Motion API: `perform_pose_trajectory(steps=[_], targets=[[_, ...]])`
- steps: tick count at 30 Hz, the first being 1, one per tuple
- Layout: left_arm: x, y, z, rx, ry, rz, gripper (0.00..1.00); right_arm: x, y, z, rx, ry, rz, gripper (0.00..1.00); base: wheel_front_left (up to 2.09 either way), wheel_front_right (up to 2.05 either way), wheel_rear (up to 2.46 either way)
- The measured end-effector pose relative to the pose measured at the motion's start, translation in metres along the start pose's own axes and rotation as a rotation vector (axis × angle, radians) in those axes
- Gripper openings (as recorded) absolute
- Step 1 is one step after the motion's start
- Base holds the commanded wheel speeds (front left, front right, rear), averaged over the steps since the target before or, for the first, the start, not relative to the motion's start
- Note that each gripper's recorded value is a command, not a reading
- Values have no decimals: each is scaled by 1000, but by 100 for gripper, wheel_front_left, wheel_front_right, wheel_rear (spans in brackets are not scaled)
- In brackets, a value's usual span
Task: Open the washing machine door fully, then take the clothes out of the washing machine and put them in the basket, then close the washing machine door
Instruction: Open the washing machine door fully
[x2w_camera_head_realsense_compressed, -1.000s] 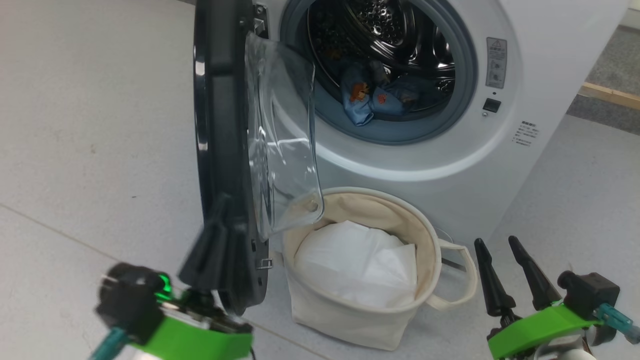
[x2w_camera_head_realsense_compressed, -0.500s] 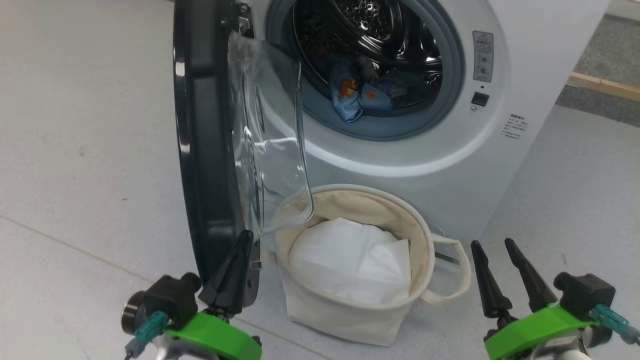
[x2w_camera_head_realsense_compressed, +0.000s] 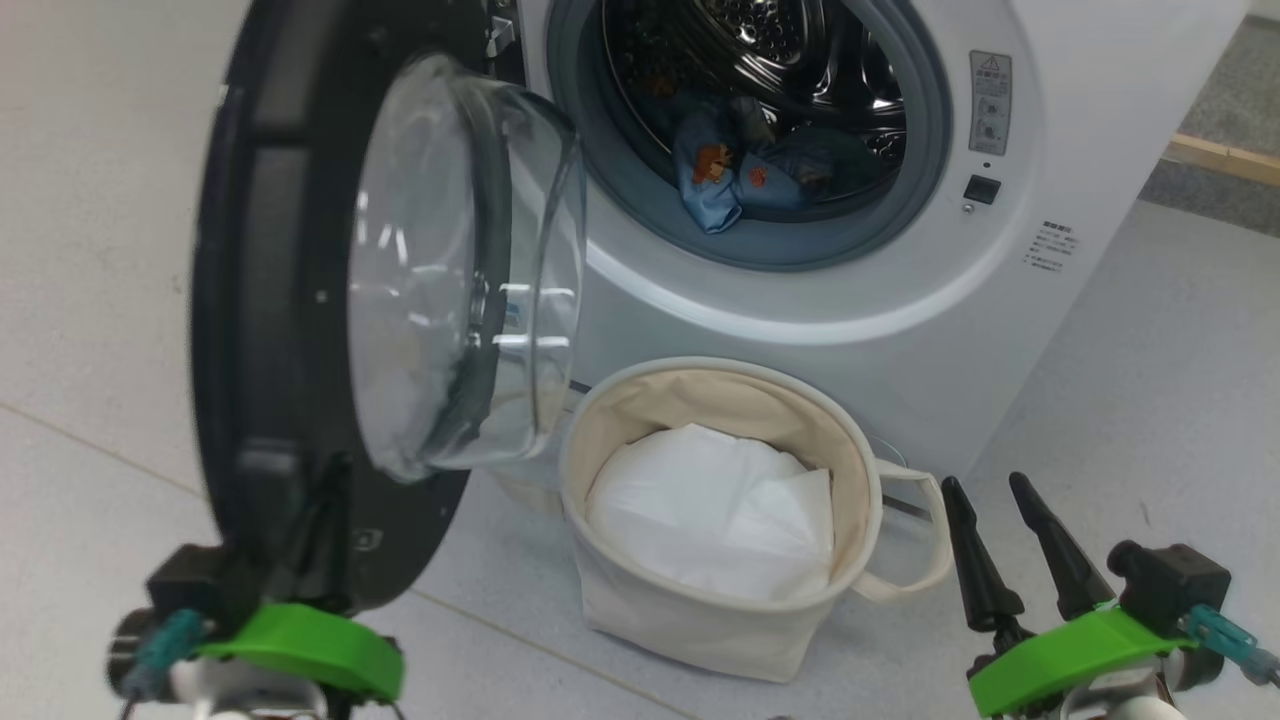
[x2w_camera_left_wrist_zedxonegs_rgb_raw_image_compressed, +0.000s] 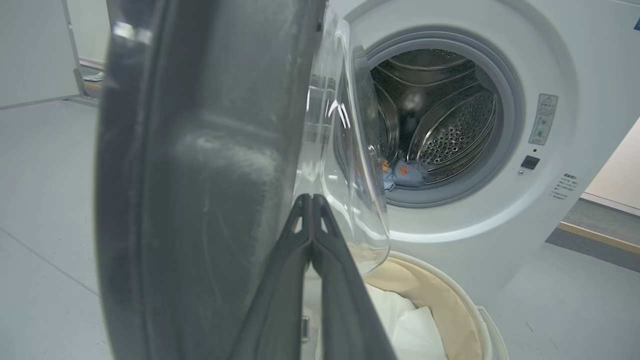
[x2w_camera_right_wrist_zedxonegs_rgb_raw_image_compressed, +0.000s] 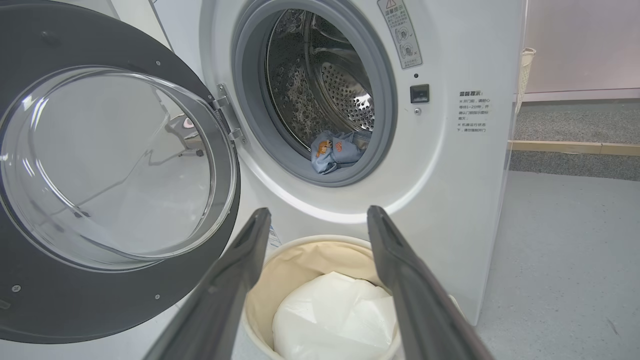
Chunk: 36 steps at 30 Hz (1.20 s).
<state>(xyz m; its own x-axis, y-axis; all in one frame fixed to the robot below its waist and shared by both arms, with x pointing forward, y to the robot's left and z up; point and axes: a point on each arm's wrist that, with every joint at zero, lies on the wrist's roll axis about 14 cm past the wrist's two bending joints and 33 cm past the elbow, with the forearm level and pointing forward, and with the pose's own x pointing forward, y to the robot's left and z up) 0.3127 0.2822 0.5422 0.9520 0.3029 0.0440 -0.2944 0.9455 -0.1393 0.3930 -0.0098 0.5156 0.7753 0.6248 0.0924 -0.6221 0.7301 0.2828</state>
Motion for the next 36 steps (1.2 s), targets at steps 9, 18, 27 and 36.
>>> perform_pose_trajectory(steps=[9,18,27,36], targets=[[8,69,2,38,15,170,0,2,-10,2,6,-9,-23,100,0,0,0],[16,119,1,68,45,277,0,1,-18,-1,13,-5,-43,100,0,0,0],[27,160,8,63,51,368,0,4,-21,1,12,-12,-47,100,0,0,0],[27,156,12,60,32,331,0,2,-18,3,8,-14,-43,100,0,0,0]])
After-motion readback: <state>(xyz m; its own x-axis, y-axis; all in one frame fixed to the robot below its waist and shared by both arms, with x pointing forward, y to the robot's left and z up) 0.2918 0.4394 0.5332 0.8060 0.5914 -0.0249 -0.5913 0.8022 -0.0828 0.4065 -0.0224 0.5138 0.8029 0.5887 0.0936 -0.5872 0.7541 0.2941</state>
